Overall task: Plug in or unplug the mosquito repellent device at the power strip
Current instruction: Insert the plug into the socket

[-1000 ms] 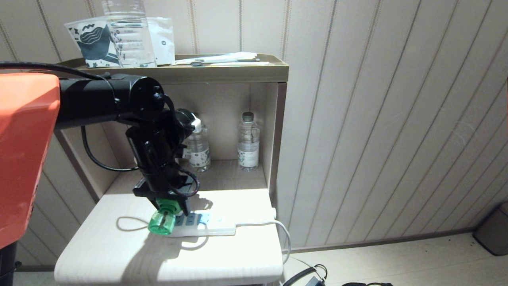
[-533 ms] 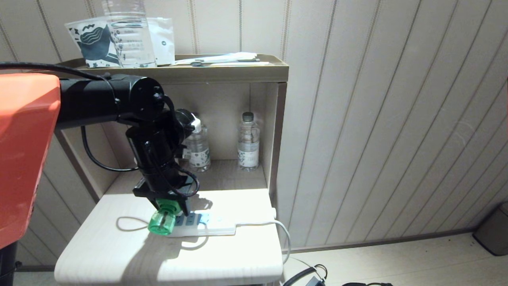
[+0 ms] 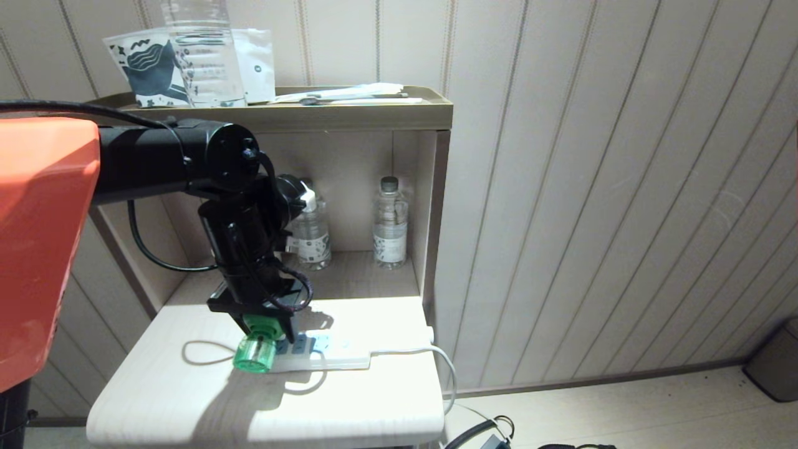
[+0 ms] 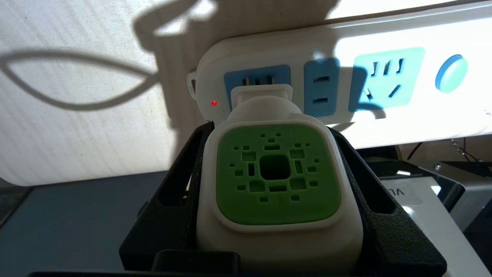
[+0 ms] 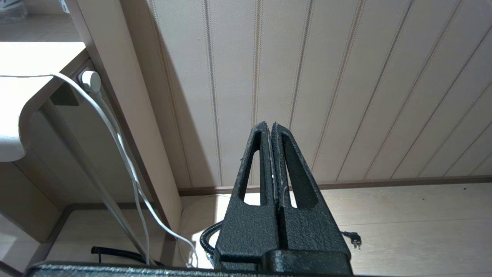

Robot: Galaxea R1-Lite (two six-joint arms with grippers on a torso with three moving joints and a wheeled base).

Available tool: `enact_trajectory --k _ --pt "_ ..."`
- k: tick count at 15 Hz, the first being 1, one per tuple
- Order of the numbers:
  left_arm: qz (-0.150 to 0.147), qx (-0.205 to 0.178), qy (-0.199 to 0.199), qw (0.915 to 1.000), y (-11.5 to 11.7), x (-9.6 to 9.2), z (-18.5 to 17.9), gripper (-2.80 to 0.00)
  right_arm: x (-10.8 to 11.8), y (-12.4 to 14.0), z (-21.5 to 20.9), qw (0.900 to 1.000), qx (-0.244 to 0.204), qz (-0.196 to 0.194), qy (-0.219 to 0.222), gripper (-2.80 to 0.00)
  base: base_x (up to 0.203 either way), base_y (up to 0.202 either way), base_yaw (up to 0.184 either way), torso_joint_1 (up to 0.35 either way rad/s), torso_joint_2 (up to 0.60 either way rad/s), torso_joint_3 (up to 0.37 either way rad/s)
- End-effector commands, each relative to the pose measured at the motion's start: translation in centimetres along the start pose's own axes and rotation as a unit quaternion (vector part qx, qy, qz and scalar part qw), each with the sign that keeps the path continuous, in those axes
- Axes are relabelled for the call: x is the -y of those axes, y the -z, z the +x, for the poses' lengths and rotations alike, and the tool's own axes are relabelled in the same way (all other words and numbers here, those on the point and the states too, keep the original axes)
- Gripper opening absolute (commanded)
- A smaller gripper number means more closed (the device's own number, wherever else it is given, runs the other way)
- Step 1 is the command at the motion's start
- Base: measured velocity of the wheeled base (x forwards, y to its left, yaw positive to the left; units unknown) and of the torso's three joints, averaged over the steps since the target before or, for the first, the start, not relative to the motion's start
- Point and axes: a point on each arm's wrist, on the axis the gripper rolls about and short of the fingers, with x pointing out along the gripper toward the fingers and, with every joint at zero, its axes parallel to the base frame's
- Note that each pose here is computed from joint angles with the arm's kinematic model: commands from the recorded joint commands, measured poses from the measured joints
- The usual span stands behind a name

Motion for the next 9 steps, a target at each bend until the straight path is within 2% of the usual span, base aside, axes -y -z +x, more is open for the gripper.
enact_trajectory --k 1,7,9 --pt "-0.001 -0.011 -0.003 0.9999 -0.29 0.08 0.72 -2.8 0.0 0.0 0.0 1.0 0.0 0.0 0.0 -2.8 0.0 0.0 0.0 0.0 0.0 0.0" --pt "0.007 -0.009 -0.004 0.9999 -0.72 0.2 1.28 -2.8 0.0 0.0 0.0 1.0 0.0 0.0 0.0 -2.8 0.0 0.0 0.0 0.0 0.0 0.0" --pt "0.023 -0.011 -0.006 0.9997 -0.49 -0.03 0.94 -2.8 0.0 0.0 0.0 1.0 0.0 0.0 0.0 -2.8 0.0 0.0 0.0 0.0 0.0 0.0"
